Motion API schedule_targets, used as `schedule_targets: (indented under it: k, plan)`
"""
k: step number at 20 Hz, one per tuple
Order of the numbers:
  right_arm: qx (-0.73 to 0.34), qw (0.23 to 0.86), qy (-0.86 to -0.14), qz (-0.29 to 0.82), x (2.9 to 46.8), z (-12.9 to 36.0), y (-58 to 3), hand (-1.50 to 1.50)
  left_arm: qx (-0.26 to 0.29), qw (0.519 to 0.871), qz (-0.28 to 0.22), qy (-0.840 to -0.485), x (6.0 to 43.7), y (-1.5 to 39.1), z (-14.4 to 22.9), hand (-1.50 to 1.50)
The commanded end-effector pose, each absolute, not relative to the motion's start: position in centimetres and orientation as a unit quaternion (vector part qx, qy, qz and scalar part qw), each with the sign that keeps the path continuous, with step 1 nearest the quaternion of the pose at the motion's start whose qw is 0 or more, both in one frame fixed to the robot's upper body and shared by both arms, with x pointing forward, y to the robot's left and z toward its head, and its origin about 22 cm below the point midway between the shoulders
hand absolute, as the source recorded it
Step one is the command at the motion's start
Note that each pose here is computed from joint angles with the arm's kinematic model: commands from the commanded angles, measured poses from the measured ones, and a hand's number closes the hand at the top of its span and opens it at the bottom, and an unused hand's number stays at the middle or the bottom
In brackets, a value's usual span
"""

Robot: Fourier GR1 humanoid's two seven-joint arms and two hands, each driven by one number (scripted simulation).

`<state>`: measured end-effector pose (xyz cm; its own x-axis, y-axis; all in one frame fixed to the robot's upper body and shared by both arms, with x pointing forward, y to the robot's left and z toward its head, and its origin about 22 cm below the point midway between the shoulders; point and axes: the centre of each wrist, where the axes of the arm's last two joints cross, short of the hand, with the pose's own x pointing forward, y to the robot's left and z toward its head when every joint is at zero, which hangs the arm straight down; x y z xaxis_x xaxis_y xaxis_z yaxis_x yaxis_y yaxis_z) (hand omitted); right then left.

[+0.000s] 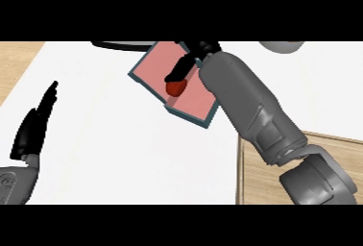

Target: Pick the bell pepper from the tray and place it in the cardboard box

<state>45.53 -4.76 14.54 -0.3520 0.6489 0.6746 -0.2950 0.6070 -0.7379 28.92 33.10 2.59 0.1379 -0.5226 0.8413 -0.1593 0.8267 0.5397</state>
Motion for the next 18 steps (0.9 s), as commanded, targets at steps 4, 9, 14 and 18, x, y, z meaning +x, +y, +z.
schedule_targets:
  k: [4, 9, 14, 18]
  plan:
    - [-0.097, 0.536, -0.76, 0.355, 45.4, 13.2, -5.5, -1.5, 0.266, 0.709, -0.137, -0.638, 28.7, 32.6, 1.8, 0.0]
    - [-0.061, 0.538, -0.8, 0.258, 45.8, 15.1, -5.4, -1.5, 0.265, 0.708, -0.122, -0.643, 29.0, 34.0, 3.5, 0.0]
    - [-0.02, 0.535, -0.818, 0.209, 47.0, 16.3, -9.2, -1.5, 0.278, 0.714, -0.113, -0.632, 28.9, 34.5, 2.7, 0.0]
    - [-0.009, 0.559, -0.81, 0.18, 47.9, 16.9, -13.1, -1.5, 0.273, 0.708, -0.112, -0.641, 28.1, 34.9, 2.9, 0.0]
